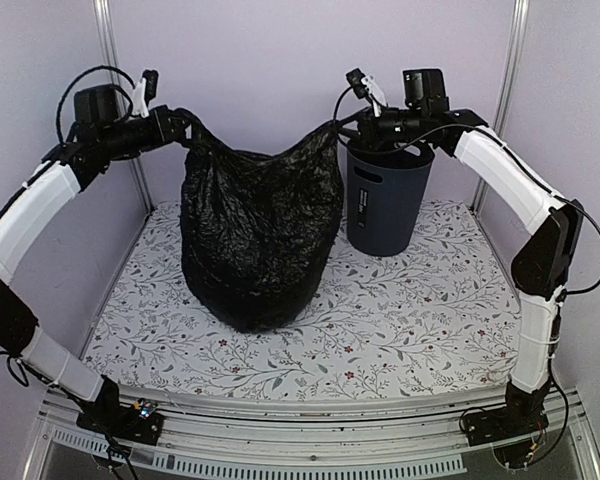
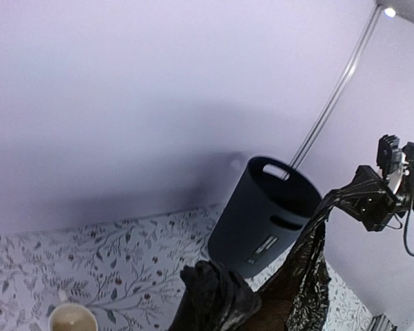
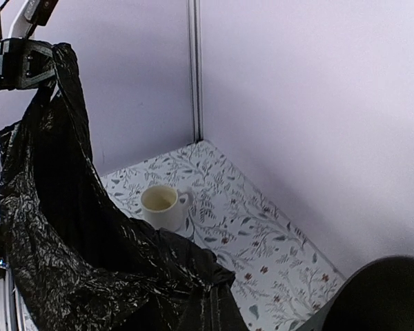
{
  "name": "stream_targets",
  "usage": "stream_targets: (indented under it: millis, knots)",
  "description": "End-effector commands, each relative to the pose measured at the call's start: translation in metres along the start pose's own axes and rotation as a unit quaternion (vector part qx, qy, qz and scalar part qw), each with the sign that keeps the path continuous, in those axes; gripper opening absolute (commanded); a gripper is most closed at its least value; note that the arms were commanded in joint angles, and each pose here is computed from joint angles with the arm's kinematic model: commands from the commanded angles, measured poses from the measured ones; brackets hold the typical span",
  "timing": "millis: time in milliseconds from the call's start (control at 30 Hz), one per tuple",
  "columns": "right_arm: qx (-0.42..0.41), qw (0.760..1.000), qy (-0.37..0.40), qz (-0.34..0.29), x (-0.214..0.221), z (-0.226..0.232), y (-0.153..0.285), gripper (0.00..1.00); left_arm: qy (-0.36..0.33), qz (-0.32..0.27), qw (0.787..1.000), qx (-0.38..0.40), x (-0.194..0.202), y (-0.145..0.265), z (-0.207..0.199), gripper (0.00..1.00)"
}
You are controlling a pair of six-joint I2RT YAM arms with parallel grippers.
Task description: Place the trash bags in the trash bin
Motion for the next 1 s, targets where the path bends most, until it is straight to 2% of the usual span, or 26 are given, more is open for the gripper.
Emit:
stream_targets:
  millis: [0, 67, 133, 200, 267, 400, 467, 533, 600, 700, 767, 967]
  knots:
    - [0.063, 0.976, 0.144, -0.148, -0.120, 0.023, 0.094, 0.01, -0.109, -0.101, 0.984, 0.101, -0.059, 0.070, -0.079, 0.00]
    - [0.064, 0.967, 0.178, -0.174, -0.146, 0.036, 0.120, 0.02, -0.140, -0.147, 0.971, 0.125, -0.067, 0.101, -0.102, 0.00]
    - [0.049, 0.962, 0.197, -0.182, -0.154, 0.047, 0.135, 0.01, -0.162, -0.179, 0.961, 0.138, -0.065, 0.126, -0.116, 0.00]
    - [0.022, 0.966, 0.201, -0.160, -0.141, 0.052, 0.129, 0.01, -0.177, -0.192, 0.955, 0.138, -0.053, 0.138, -0.115, 0.00]
    - [-0.003, 0.974, 0.192, -0.119, -0.112, 0.053, 0.107, 0.01, -0.160, -0.188, 0.962, 0.114, -0.031, 0.131, -0.095, 0.00]
    - [0.007, 0.988, 0.153, -0.030, -0.019, 0.046, 0.047, 0.01, -0.077, -0.076, 0.991, 0.073, 0.057, 0.067, -0.019, 0.00]
    - [0.023, 0.993, 0.110, 0.022, 0.038, 0.042, 0.017, 0.01, -0.036, -0.011, 0.998, 0.048, 0.100, 0.038, 0.016, 0.00]
    - [0.005, 0.996, 0.066, 0.057, 0.062, 0.041, 0.003, 0.01, -0.007, 0.036, 0.998, 0.052, 0.124, 0.025, 0.029, 0.00]
    - [-0.055, 0.996, 0.041, 0.063, 0.068, 0.056, 0.005, 0.01, -0.009, 0.042, 0.996, 0.083, 0.124, 0.030, 0.018, 0.00]
    - [-0.098, 0.993, 0.064, 0.024, 0.055, 0.079, 0.028, 0.02, -0.049, -0.001, 0.995, 0.090, 0.106, 0.053, -0.008, 0.00]
    - [-0.116, 0.990, 0.082, 0.006, 0.047, 0.089, 0.041, 0.02, -0.058, -0.009, 0.994, 0.091, 0.099, 0.062, -0.016, 0.00]
    - [-0.196, 0.977, 0.086, -0.002, 0.047, 0.108, 0.055, 0.02, -0.050, 0.035, 0.995, 0.083, 0.105, 0.063, -0.015, 0.00]
Point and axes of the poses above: each gripper's point midway between its finger pads, its own y axis back along the fingers, its own z axis along the line the jaws close on, x = y × z, the point moved 8 cm from there along y, back along the fingers, and after that the axes turned 10 degrees about y, right-handed, at the moved point
